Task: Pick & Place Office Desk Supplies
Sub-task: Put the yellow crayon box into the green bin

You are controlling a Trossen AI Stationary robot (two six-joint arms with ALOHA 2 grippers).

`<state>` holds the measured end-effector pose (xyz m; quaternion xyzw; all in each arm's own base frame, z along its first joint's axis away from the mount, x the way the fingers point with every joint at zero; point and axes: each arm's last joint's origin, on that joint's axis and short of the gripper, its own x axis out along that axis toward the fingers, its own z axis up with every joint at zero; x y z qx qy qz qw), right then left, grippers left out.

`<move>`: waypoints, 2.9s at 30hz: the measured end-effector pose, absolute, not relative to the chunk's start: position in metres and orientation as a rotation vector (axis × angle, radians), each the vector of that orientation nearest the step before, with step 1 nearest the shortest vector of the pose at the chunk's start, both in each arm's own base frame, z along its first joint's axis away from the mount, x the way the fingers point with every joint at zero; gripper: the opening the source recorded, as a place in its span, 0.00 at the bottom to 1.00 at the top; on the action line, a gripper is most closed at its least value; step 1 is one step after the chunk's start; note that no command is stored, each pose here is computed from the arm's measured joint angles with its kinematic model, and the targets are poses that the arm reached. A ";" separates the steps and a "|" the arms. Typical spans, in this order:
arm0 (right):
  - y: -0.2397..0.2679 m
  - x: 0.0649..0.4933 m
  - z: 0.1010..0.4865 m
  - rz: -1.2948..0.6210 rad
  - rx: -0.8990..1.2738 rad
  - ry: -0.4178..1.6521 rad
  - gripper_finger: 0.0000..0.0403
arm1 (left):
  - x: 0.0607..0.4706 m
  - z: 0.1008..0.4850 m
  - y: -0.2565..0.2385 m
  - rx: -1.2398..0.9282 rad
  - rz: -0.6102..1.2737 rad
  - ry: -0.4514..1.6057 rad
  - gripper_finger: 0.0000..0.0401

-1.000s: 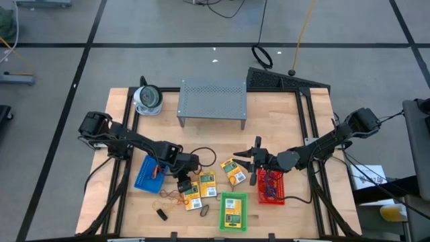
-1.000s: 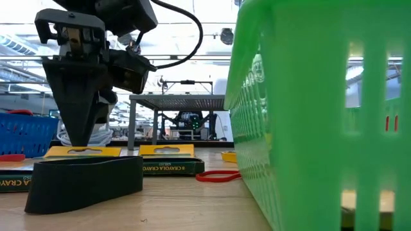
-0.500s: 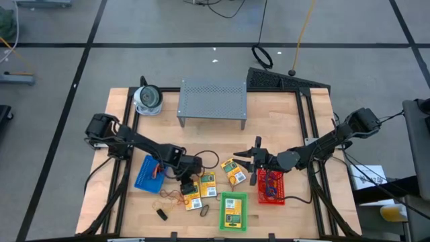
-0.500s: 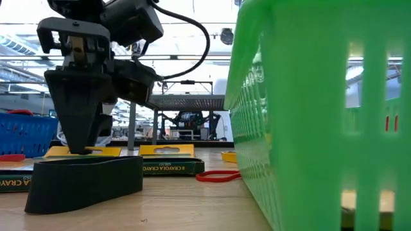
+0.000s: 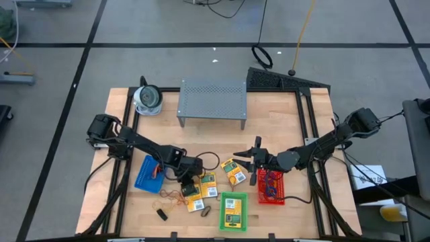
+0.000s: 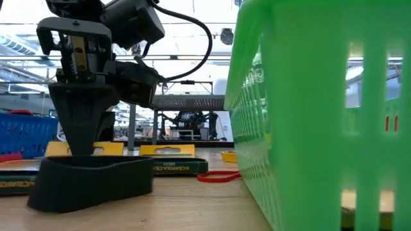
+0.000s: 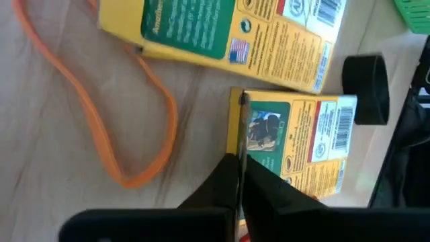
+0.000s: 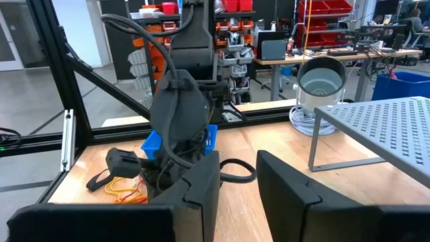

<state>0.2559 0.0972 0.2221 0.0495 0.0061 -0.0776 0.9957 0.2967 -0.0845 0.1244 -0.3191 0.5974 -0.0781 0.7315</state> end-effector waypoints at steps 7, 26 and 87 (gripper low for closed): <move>0.097 0.256 0.222 -0.155 0.099 0.012 0.22 | 0.301 0.132 -0.089 -0.765 -0.326 1.280 0.01; 0.097 0.256 0.224 -0.155 0.104 -0.002 0.22 | 0.305 0.232 -0.074 -0.814 -0.552 0.914 0.00; 0.094 0.119 0.281 -0.061 0.066 -0.364 0.22 | 0.476 0.180 -0.095 -0.507 -0.591 1.127 0.06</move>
